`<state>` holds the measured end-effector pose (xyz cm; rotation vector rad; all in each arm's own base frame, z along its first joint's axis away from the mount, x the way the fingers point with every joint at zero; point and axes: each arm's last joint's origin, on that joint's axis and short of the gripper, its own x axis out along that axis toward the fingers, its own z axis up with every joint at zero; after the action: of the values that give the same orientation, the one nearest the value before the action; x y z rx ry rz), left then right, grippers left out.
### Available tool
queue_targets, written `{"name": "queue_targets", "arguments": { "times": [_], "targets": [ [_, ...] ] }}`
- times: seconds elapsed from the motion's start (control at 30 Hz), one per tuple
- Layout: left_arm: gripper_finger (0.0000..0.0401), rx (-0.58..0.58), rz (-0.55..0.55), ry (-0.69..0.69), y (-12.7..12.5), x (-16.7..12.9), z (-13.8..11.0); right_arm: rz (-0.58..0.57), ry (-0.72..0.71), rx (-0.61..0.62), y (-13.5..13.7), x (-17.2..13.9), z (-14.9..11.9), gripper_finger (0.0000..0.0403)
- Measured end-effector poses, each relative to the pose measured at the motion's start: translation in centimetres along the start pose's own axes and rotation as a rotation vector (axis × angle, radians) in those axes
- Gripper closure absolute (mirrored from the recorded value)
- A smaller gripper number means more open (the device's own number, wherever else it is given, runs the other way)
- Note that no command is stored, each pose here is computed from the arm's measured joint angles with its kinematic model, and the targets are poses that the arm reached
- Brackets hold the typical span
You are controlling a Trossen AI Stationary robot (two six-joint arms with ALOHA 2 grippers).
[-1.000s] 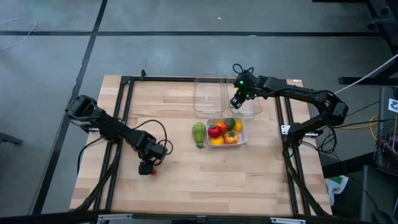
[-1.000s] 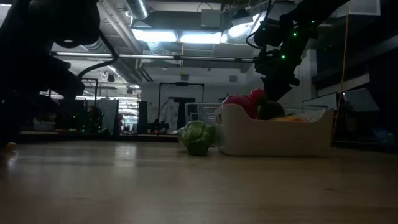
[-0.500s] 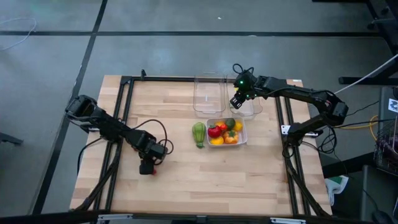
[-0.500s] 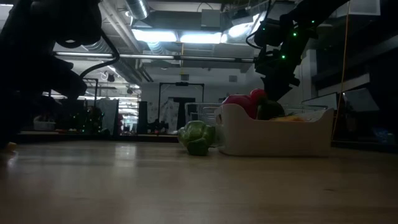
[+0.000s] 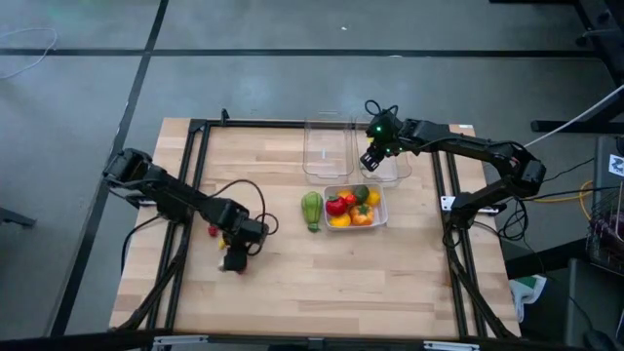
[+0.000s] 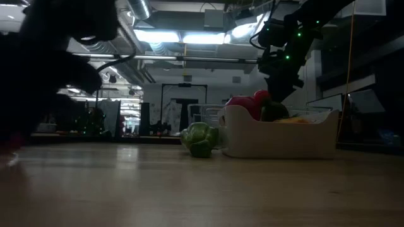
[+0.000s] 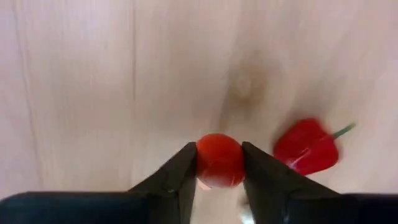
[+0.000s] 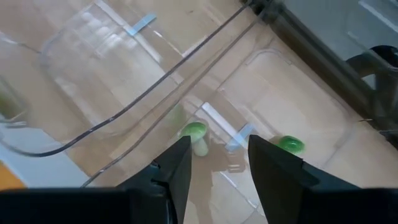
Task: Sort produce into baskets
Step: Put the red mushroom into the right transparent bin
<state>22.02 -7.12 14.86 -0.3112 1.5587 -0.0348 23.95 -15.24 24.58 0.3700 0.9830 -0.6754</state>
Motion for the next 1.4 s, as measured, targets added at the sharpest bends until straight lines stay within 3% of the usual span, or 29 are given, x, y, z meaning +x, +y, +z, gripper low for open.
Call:
{"name": "queue_targets", "arguments": {
  "times": [0.17,0.43,0.67,0.87,1.13,1.4],
  "targets": [
    [0.0289,0.060,-0.041,-0.136,0.9,-1.8,2.6,0.054,0.008,0.000,0.2,0.0,0.0,0.0244],
    [0.0288,0.089,-0.099,-0.524,3.2,-5.6,7.8,0.176,0.024,-0.002,0.5,0.0,-0.1,0.0244],
    [0.0288,0.071,-0.126,-0.916,5.6,-9.1,11.0,0.439,0.001,-0.010,1.3,-0.3,0.4,0.0244],
    [0.0288,0.069,-0.126,-1.164,7.2,-11.5,12.2,0.689,-0.115,-0.055,2.1,-0.8,1.7,0.0244],
    [0.0288,0.078,-0.118,-1.360,8.3,-13.6,12.7,0.819,-0.331,-0.258,5.2,-2.0,2.9,0.0244],
    [0.0288,0.077,-0.113,-1.399,8.5,-14.0,12.8,0.874,-0.493,-0.471,9.1,-3.4,2.7,0.0244]
  ]
}}
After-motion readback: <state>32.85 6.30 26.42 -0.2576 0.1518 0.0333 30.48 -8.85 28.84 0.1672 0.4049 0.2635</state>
